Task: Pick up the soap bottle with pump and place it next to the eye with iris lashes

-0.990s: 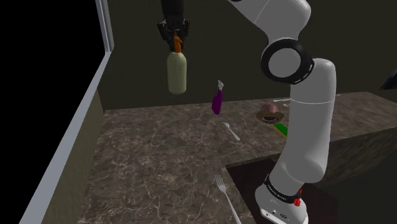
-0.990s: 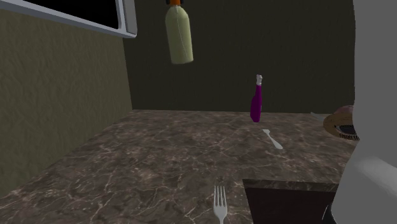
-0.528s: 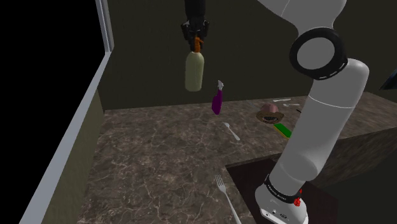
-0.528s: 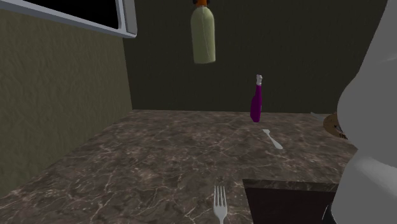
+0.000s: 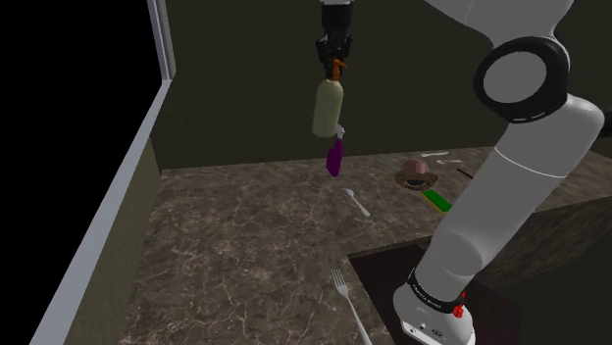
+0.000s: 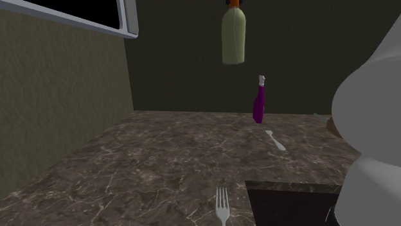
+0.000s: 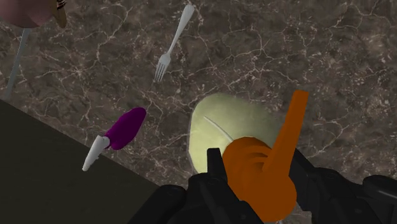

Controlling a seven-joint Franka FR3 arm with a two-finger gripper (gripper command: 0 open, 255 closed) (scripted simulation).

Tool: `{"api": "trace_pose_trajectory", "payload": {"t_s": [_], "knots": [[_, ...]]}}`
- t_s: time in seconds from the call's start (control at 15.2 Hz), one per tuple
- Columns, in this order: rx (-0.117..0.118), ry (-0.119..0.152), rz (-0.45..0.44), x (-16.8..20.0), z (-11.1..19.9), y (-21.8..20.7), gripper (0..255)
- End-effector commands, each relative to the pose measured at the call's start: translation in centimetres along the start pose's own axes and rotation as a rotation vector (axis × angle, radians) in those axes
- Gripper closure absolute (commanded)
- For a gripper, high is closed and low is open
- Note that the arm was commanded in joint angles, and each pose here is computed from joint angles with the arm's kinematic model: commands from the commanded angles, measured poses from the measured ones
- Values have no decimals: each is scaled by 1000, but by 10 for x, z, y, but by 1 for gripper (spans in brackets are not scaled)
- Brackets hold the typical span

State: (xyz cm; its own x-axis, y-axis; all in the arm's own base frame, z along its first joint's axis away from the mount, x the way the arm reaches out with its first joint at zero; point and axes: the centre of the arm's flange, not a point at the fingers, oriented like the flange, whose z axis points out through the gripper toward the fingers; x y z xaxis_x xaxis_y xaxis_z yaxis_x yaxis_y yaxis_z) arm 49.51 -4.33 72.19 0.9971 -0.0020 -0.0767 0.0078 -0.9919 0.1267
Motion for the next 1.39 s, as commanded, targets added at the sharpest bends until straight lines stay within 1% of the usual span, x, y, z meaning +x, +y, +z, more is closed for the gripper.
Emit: {"api": "trace_pose_trajectory", "payload": {"t_s": [0.0,1.32], "knots": [[1,1,-2,-9,6,25,255],[1,1,-2,-101,43,270,255]]}}
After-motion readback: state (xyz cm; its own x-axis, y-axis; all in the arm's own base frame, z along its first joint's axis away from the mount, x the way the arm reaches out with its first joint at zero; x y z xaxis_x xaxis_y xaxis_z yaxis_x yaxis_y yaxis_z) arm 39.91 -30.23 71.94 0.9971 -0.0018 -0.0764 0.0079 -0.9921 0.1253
